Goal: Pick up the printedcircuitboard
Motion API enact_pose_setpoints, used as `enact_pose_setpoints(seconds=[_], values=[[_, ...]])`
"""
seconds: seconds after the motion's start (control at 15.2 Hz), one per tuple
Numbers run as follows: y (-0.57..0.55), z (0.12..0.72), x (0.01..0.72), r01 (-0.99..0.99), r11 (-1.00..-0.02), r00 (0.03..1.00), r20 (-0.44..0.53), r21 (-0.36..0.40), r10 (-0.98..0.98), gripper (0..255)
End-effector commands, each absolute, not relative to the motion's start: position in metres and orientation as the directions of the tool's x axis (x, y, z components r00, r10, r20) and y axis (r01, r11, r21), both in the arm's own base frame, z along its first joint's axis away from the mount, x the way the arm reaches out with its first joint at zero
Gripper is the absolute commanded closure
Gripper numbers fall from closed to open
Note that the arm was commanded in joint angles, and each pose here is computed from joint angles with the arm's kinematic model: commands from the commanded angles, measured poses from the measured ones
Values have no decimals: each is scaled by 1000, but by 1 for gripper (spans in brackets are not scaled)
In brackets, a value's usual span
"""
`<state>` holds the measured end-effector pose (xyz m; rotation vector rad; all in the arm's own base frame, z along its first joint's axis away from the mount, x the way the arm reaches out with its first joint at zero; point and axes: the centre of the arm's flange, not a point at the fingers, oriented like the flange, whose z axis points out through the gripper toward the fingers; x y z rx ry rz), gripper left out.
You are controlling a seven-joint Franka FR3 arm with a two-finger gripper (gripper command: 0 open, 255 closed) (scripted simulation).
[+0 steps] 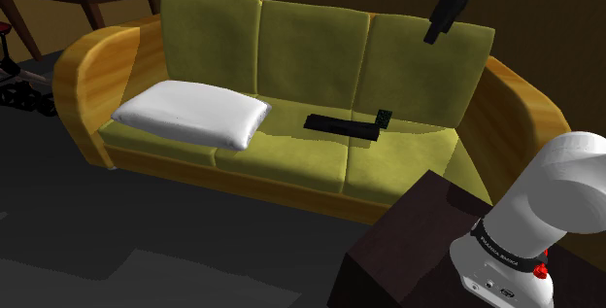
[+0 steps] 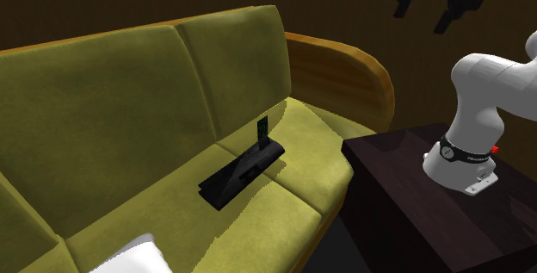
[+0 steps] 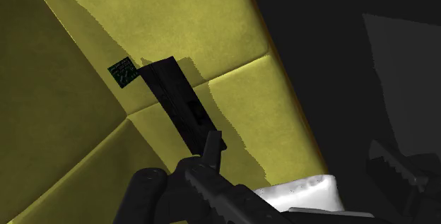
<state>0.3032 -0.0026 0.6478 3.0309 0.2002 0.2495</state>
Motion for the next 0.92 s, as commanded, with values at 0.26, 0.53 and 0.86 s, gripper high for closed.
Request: enact_pose_setpoints(seconds=[0.26, 0.53, 0.86], values=[[-41, 615, 324, 164, -982, 976, 129, 96, 176, 0], [-79, 582, 346, 205, -975, 972, 101, 87, 213, 0], [-125, 539, 374, 255, -964, 963, 68, 75, 260, 0]])
